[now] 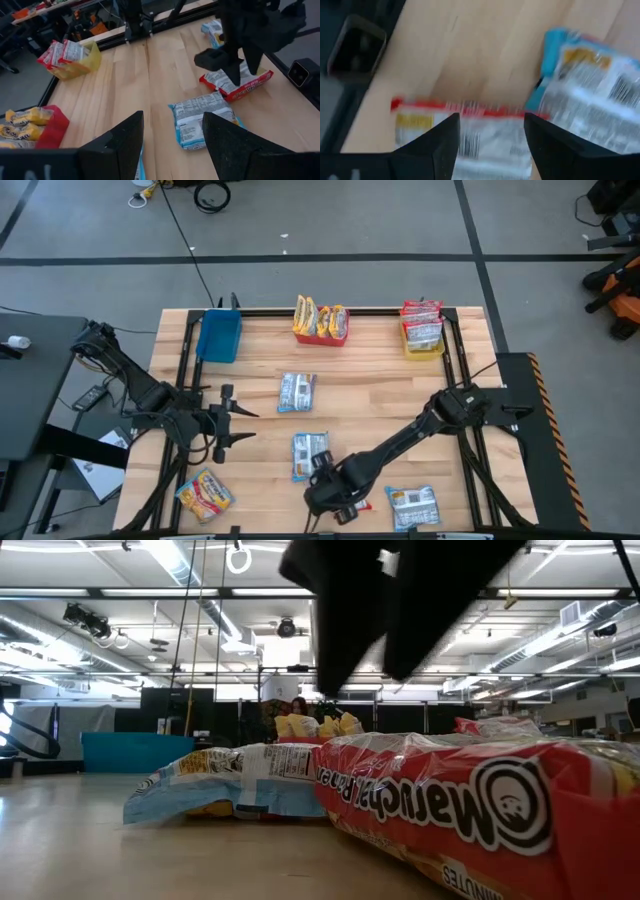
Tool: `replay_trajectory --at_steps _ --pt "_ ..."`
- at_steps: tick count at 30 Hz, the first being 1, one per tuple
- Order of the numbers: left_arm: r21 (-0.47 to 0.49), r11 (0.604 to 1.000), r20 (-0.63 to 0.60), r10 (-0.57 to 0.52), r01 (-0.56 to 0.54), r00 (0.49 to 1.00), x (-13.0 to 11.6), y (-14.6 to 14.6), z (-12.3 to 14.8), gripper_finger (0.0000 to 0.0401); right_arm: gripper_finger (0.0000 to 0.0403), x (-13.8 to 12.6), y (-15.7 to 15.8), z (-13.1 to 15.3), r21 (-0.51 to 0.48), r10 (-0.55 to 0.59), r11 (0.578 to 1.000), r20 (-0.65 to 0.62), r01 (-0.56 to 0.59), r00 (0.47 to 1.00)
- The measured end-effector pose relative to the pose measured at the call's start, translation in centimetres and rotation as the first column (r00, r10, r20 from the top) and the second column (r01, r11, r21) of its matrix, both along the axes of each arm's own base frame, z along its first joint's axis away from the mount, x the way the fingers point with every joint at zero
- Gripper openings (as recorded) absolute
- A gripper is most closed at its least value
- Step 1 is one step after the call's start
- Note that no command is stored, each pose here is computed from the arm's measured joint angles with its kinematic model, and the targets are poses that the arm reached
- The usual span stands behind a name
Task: Sort Maruchan noodles
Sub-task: Put the red noodle pack into the yellow bin
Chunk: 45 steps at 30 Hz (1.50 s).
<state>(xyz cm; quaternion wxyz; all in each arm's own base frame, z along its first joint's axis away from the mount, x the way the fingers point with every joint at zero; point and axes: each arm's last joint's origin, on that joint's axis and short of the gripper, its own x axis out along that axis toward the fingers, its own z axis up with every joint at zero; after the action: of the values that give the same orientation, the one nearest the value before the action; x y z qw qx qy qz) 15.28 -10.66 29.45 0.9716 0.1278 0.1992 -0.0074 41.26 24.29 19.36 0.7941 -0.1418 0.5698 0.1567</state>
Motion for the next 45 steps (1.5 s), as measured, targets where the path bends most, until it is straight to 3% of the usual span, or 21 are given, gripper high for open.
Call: replay_trajectory --at_steps 2,9,15,20,24,26,29,31,34,35,39,43,45 --pt "-0.004 1.000 -0.006 0.004 -0.004 1.000 0.0 0.0 -0.1 0.0208 0.0218 -0.6 0.2 -0.1 -0.003 0.014 1.000 -0.051 -0.014 0.999" --pt "0.006 1.000 -0.027 0.008 -0.007 1.000 -0.1 0.1 -0.3 0.0208 0.0195 -1.8 1.2 0.1 0.164 -0.177 0.962 -0.237 0.219 0.955" --pt "0.005 1.000 -0.029 0.008 -0.008 1.000 -0.1 0.1 -0.3 0.0208 0.0181 -1.6 3.5 0.3 0.312 -0.179 0.920 -0.203 0.237 0.963" --pt "0.008 1.000 -0.033 0.009 -0.008 0.999 -0.2 0.1 -0.4 0.0208 0.0175 -1.8 4.2 -0.3 0.361 -0.195 0.887 -0.273 0.289 0.942" --pt "0.011 1.000 -0.035 0.008 -0.008 0.999 -0.2 0.1 -0.4 0.0208 0.0174 -2.8 4.0 -2.6 0.320 -0.228 0.877 -0.381 0.359 0.896" --pt "0.012 1.000 -0.036 0.008 -0.008 0.999 -0.2 0.1 -0.4 0.0208 0.0174 -3.5 3.4 -3.2 0.239 -0.260 0.888 -0.444 0.393 0.857" --pt "0.015 1.000 -0.038 0.007 -0.007 0.999 -0.2 0.1 -0.4 0.0208 0.0173 -5.1 2.1 -3.4 0.036 -0.323 0.918 -0.513 0.395 0.795" --pt "0.015 1.000 -0.037 0.008 -0.007 0.999 -0.2 0.1 -0.4 0.0208 0.0173 -6.2 0.8 -3.3 -0.174 -0.406 0.913 -0.486 0.369 0.774" --pt "0.015 1.000 -0.037 0.008 -0.007 0.999 -0.2 0.1 -0.4 0.0208 0.0172 -7.4 -1.1 -2.4 -0.456 -0.529 0.822 -0.389 0.341 0.754" --pt "0.015 1.000 -0.037 0.007 -0.007 0.999 -0.2 0.1 -0.4 0.0208 0.0172 -7.4 -1.5 -2.4 -0.486 -0.545 0.802 -0.357 0.348 0.758" --pt "0.015 1.000 -0.038 0.008 -0.007 0.999 -0.2 0.2 -0.4 0.0208 0.0172 -7.0 -1.6 -1.4 -0.373 -0.510 0.838 -0.280 0.397 0.813" --pt "0.012 1.000 -0.036 0.009 -0.008 0.999 -0.2 0.2 -0.4 0.0208 0.0172 -7.3 -2.3 -0.2 -0.345 -0.518 0.834 -0.220 0.431 0.826" --pt "0.010 1.000 -0.034 0.008 -0.008 0.999 -0.2 0.1 -0.3 0.0208 0.0172 -7.2 -3.2 0.6 -0.270 -0.522 0.841 -0.173 0.469 0.835"
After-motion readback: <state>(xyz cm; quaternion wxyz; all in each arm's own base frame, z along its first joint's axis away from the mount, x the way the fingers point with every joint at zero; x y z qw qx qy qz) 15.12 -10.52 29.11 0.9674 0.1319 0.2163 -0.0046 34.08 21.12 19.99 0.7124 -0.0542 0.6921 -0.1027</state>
